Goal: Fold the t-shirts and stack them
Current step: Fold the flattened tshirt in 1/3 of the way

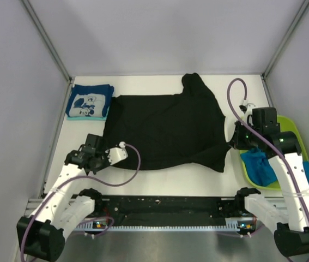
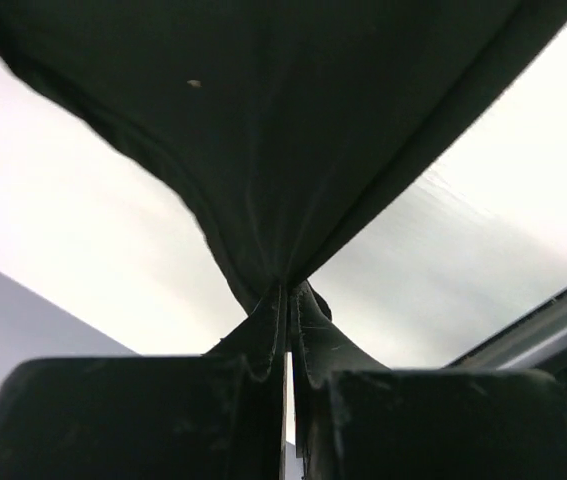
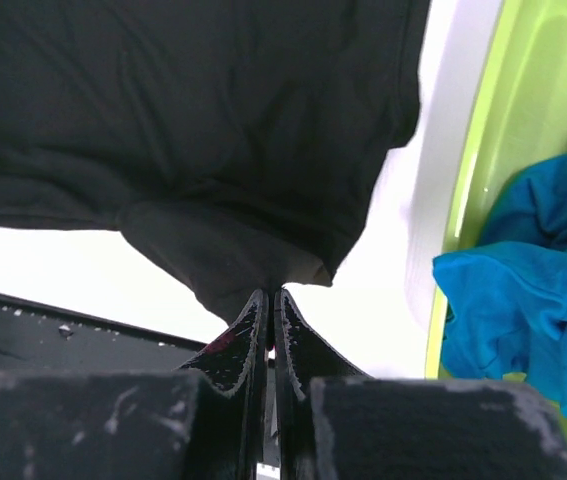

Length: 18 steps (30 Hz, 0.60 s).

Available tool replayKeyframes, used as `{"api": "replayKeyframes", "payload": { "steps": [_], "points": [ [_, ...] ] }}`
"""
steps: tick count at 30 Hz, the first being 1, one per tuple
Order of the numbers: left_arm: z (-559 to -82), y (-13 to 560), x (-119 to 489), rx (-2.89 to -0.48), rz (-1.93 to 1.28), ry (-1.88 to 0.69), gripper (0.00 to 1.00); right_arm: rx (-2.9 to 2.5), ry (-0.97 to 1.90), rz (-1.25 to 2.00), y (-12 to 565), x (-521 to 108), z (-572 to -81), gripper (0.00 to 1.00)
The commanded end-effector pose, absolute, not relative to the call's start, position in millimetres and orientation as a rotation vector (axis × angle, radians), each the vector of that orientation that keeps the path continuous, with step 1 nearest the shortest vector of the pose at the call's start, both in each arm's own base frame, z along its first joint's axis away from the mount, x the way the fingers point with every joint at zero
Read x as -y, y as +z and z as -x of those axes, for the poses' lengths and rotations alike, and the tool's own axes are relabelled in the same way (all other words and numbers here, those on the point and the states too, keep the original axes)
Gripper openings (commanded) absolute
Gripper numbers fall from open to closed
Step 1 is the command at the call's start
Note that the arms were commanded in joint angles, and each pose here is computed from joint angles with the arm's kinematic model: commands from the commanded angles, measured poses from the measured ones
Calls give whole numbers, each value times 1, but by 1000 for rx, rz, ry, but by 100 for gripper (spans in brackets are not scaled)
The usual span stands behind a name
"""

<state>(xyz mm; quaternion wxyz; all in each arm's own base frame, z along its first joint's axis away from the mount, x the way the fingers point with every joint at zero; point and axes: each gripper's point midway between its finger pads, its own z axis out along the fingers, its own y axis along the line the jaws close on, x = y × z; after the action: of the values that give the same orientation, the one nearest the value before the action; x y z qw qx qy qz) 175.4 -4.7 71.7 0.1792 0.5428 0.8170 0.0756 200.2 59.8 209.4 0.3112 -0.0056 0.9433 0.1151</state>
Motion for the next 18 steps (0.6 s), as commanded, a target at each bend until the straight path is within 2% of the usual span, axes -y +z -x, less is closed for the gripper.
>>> {"api": "replayKeyframes", "payload": {
  "steps": [1,6,11,18],
  "points": [
    [-220,101,10,-2246,-1367,303,0,-2421,383,87,223,-75,-233,0],
    [-274,113,3,-2302,-1288,445,0,-2389,275,84,219,-69,-305,0],
    [-314,102,3,-2344,-1285,512,0,-2419,191,130,203,-67,-368,0],
    [-344,83,3,-2385,-1304,561,0,-2395,157,235,192,-71,-421,0]
  ]
}}
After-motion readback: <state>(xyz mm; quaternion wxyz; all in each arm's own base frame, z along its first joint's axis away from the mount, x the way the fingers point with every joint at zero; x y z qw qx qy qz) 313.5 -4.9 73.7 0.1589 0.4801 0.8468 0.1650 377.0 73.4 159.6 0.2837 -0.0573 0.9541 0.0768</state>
